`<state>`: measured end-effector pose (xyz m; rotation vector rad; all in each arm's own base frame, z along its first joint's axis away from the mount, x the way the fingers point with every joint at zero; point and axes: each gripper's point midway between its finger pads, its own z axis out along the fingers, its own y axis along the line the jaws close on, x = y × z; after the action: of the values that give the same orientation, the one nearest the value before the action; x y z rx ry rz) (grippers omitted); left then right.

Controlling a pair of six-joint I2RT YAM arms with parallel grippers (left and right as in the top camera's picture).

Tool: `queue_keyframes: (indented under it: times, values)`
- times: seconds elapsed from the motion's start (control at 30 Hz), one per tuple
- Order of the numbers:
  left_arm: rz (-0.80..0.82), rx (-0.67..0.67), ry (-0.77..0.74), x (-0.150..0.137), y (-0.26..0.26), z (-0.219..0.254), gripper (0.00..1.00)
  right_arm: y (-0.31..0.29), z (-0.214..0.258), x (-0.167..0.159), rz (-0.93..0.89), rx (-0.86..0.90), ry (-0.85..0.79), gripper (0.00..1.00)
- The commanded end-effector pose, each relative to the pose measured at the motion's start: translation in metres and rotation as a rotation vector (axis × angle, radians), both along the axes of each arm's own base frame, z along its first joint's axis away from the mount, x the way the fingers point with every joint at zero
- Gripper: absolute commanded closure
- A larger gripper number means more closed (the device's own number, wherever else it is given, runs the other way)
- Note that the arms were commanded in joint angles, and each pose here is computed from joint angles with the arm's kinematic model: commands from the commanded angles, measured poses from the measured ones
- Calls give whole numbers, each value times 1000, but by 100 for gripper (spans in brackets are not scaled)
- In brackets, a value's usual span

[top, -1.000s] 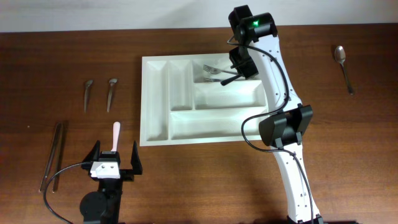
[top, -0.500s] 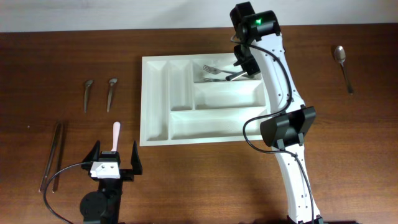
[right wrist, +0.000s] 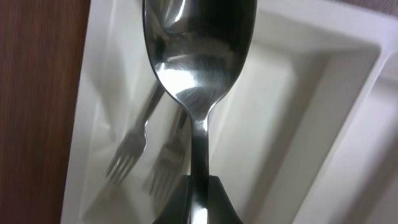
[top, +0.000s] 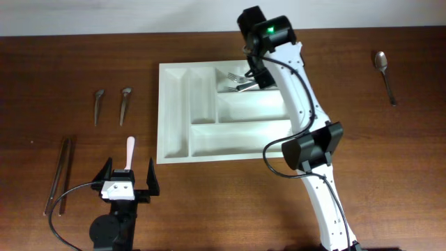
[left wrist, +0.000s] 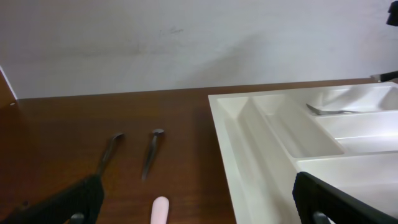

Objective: Pack container
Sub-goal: 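Lower the spoon into the long middle compartment and open the right gripper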

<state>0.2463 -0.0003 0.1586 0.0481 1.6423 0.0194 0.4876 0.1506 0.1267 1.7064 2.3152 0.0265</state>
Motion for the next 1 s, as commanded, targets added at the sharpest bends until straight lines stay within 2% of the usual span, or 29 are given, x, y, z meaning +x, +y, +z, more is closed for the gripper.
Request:
queue_keyframes:
  times: [0.0,0.2,0.4,0.97]
  values:
    - [-13,11,1,0,-2,-1,1,-3,16,-4,-31,-19,-28,96]
    - [-13,11,1,0,-2,-1,1,-4,5,-9,-35,-26,10,96]
    - [-13,11,1,0,-2,-1,1,-1,-9,-17,-136,23,61,96]
    - [-13,11,1,0,-2,-1,1,-8,-38,-32,-160,-24,163,96]
